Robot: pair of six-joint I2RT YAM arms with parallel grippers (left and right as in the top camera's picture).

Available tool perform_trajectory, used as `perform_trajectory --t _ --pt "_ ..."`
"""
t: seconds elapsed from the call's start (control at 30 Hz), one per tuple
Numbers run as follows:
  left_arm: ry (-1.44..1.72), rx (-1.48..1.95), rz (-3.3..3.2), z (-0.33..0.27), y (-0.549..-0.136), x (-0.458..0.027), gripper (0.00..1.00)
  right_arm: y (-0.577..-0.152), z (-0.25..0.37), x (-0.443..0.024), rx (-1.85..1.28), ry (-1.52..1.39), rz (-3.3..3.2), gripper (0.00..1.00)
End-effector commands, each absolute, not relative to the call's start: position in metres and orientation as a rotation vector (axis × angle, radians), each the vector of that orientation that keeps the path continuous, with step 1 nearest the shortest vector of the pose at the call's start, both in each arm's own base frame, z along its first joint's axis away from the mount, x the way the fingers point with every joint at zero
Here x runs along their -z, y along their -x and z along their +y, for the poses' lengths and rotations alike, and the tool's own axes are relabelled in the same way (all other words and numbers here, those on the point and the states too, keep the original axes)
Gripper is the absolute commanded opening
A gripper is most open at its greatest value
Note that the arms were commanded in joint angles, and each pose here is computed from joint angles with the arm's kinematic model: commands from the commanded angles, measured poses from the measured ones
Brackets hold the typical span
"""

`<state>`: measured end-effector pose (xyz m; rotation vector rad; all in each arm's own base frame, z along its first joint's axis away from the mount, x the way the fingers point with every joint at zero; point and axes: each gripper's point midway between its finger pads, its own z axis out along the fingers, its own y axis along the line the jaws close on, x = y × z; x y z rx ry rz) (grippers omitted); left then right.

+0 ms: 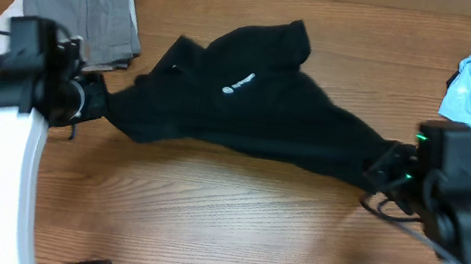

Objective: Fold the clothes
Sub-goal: 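Lift the polo with both grippers and shake it out, laying it flat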

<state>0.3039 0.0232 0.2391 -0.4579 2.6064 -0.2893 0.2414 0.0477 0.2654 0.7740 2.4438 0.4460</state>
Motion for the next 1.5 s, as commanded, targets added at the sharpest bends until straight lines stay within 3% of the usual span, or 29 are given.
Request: perform_trajectory --t 0.0,0.5,0.6,0.73,0.9,1.07,1.3,1.4,1.47 --pt "0.442 0.305 2.426 0.015 -0.278 -0.302 0.04 -0.232 0.038 -0.329 -0.460 -0.719 2.275 0.04" --pt "0.286 0.324 1.783 -0.025 -0.098 -0.533 0.04 -0.134 0.018 -0.521 -0.582 -0.505 1.791 0.04" --pt "0.290 0.349 1.678 -0.029 -0.079 -0.556 0.04 -0.124 0.014 -0.538 -0.587 -0.500 1.727 0.04" --pt "0.288 0.359 1.634 -0.028 -0.084 -0.568 0.04 -0.136 0.010 -0.539 -0.551 -0.528 1.729 0.04" --pt "0.338 0.369 1.757 -0.017 -0.139 -0.555 0.04 -0.185 0.012 -0.523 -0.491 -0.571 1.821 0.04" --pt "0.406 0.369 1.982 0.001 -0.228 -0.514 0.04 -0.260 0.021 -0.488 -0.411 -0.619 1.978 0.04" --pt "0.504 0.391 2.241 0.025 -0.365 -0.431 0.04 -0.379 0.037 -0.406 -0.305 -0.714 2.196 0.04" --pt "0.508 0.410 2.337 0.027 -0.439 -0.374 0.04 -0.436 0.034 -0.355 -0.199 -0.804 2.243 0.04" --pt "0.492 0.431 2.371 0.021 -0.470 -0.347 0.08 -0.455 0.029 -0.333 -0.142 -0.847 2.249 0.03"
